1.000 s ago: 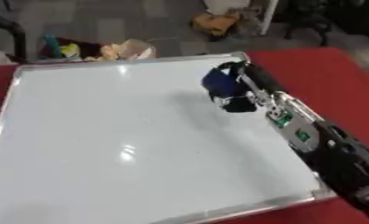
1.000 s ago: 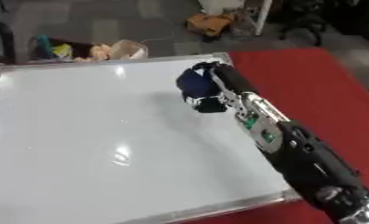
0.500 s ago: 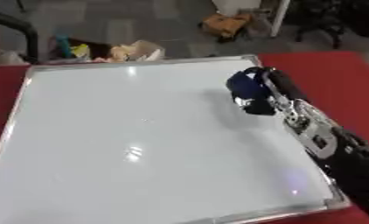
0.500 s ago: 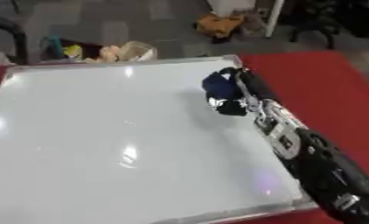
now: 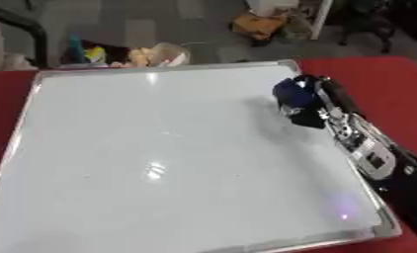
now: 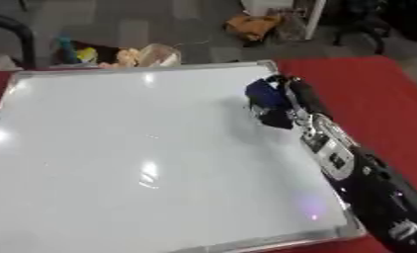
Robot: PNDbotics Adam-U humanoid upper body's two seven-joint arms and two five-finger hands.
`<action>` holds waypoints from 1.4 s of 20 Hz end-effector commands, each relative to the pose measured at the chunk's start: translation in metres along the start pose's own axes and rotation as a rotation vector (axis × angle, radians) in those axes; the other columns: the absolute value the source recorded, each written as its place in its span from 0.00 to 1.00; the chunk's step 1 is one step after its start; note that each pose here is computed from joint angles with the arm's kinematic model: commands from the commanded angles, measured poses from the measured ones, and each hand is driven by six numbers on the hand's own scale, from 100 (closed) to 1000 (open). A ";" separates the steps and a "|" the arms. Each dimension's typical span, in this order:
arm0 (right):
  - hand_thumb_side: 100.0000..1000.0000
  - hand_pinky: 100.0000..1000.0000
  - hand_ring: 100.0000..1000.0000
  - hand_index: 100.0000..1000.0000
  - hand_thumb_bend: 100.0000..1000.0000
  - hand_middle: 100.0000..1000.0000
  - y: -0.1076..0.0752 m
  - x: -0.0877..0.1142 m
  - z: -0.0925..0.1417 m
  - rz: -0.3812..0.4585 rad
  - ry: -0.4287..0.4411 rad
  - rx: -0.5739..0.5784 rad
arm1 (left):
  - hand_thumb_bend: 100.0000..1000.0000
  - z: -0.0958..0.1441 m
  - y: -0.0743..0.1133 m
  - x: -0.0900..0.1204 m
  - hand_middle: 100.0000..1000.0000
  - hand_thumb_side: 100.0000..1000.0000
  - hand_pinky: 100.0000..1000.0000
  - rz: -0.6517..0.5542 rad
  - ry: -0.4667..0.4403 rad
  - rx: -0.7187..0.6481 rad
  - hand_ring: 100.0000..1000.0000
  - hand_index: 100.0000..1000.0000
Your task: Wipe the whiteboard clean with a brush.
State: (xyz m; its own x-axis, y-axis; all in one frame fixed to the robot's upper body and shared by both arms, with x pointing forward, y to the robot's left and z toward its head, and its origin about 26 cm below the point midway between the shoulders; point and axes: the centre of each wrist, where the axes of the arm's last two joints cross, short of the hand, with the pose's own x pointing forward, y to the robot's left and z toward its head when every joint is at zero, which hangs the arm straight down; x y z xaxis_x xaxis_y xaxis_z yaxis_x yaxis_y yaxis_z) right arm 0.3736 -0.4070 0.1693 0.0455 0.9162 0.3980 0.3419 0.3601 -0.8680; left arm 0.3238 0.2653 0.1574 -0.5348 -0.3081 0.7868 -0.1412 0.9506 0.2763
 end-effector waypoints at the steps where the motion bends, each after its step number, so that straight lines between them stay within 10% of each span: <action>1: 0.44 0.38 0.64 0.84 0.13 0.47 -0.021 -0.009 -0.004 0.018 0.020 -0.047 | 0.24 -0.004 0.006 0.008 0.46 0.90 0.37 -0.021 -0.035 0.000 0.54 0.61; 28: 0.53 0.42 0.70 0.81 0.10 0.54 0.007 -0.017 -0.005 0.022 0.061 0.037 | 0.23 -0.007 0.004 0.010 0.46 0.90 0.37 -0.014 -0.049 -0.014 0.54 0.61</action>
State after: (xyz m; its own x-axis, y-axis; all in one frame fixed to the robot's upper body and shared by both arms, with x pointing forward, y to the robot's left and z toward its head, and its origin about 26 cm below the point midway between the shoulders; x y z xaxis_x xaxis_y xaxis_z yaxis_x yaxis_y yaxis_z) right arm 0.3788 -0.4216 0.1627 0.1027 0.9074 0.4075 0.3318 0.3549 -0.8740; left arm 0.3250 0.2642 0.1604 -0.5481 -0.3056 0.7786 -0.1321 0.9508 0.2801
